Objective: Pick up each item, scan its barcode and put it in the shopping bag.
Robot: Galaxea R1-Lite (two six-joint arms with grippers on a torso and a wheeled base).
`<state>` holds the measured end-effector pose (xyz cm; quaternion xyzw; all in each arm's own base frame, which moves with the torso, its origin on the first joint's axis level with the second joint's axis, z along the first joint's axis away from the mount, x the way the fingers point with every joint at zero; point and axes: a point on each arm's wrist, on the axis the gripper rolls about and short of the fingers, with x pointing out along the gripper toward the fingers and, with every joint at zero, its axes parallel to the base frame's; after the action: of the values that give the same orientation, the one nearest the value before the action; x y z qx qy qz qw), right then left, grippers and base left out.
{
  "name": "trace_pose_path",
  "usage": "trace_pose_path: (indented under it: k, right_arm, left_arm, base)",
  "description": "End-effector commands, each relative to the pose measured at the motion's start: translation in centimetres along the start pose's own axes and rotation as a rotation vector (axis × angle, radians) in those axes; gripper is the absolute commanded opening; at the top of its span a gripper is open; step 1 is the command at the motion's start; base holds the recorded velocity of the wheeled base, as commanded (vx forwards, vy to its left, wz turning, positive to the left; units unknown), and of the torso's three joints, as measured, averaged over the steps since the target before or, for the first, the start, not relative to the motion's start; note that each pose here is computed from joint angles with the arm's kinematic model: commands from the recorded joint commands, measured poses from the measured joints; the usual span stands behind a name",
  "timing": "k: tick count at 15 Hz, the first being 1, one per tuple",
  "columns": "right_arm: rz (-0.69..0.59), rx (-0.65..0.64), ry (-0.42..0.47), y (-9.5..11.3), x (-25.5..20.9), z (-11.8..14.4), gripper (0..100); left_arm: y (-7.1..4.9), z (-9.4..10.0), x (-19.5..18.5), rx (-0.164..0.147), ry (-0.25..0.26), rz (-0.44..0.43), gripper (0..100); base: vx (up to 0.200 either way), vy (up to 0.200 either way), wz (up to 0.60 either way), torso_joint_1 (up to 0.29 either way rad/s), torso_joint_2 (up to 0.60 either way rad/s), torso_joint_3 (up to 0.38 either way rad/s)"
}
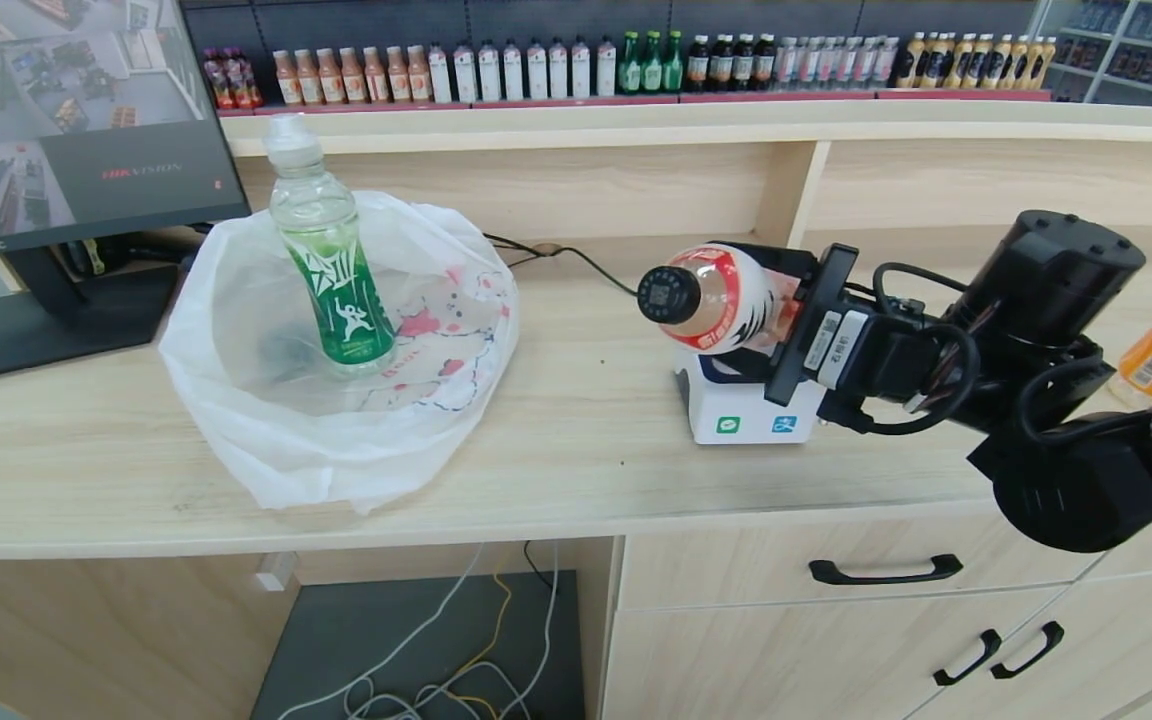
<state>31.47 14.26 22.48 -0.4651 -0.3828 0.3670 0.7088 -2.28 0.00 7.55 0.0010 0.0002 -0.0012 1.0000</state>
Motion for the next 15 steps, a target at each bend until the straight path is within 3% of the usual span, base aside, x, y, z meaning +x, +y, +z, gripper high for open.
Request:
trace_pose_path:
  k: [1, 15]
  right_arm:
    - [0.003, 0.003, 0.001, 0.10, -0.05, 0.02, 0]
    - [-0.015, 0.027, 0.000, 0.11, -0.07, 0.08, 0]
  left_arm:
    - [0.00, 0.00, 0.00, 0.000, 0.000, 0.001, 100]
    - [0.00, 0.00, 0.00, 0.001, 0.000, 0.001, 100]
  base:
    - [0.000, 0.000, 0.00, 0.000, 0.00, 0.000]
    - [0.000, 0.000, 0.00, 0.000, 0.00, 0.000]
